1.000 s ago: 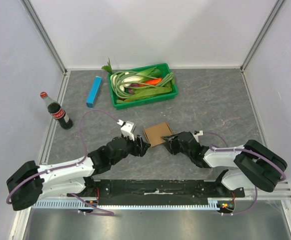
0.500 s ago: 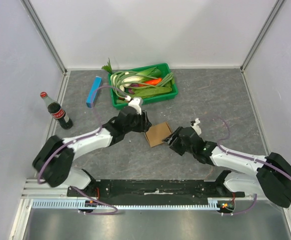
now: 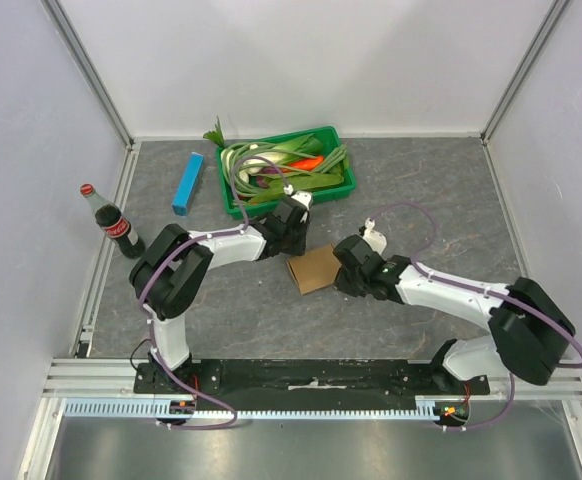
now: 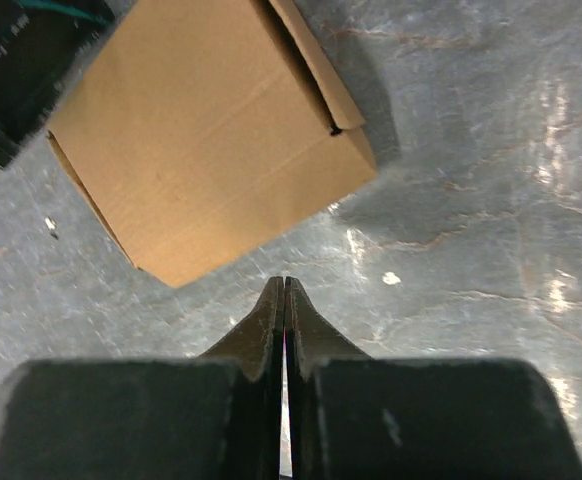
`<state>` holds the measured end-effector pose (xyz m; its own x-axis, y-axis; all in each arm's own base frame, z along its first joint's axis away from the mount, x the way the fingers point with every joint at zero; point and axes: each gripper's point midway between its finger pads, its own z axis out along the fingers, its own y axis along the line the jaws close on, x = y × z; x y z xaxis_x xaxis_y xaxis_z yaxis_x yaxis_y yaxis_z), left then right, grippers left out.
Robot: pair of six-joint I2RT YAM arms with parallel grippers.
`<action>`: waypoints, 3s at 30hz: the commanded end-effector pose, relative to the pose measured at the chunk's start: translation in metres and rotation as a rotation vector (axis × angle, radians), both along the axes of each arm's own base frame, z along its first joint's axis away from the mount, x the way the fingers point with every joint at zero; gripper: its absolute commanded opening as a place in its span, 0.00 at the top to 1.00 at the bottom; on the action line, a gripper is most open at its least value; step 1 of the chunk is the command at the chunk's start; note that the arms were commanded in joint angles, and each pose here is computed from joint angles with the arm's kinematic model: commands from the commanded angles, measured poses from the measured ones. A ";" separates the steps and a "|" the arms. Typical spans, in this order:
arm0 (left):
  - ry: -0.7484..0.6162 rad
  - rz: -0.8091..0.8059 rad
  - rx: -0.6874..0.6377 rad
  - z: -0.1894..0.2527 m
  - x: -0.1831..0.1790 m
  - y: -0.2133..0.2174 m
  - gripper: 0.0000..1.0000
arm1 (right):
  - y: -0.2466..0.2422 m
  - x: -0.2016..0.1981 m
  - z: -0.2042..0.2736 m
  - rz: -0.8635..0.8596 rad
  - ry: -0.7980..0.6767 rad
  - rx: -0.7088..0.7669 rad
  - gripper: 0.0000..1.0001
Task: Fold the paper box
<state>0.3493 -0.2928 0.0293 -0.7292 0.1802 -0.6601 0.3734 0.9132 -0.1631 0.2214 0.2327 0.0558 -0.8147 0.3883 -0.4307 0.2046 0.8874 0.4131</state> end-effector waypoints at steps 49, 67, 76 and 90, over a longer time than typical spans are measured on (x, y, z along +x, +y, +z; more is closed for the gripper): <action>0.139 -0.186 -0.126 0.015 -0.057 -0.027 0.82 | -0.018 -0.008 -0.060 -0.093 0.183 -0.012 0.96; 0.114 -0.173 -0.042 0.004 -0.018 -0.028 0.81 | -0.101 0.029 -0.020 -0.083 0.061 -0.173 0.89; 0.182 -0.179 -0.027 -0.022 -0.031 -0.035 0.94 | -0.047 0.053 -0.039 -0.091 0.114 0.059 1.00; 0.186 -0.215 -0.103 -0.006 -0.049 -0.060 0.97 | -0.042 0.072 -0.041 -0.150 0.072 0.028 1.00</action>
<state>0.3238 -0.3334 0.0194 -0.7873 0.2700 -0.5543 0.4904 0.8191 -0.2975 0.2987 0.2080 0.0156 -0.7909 0.5386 -0.2903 0.3495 0.7871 0.5083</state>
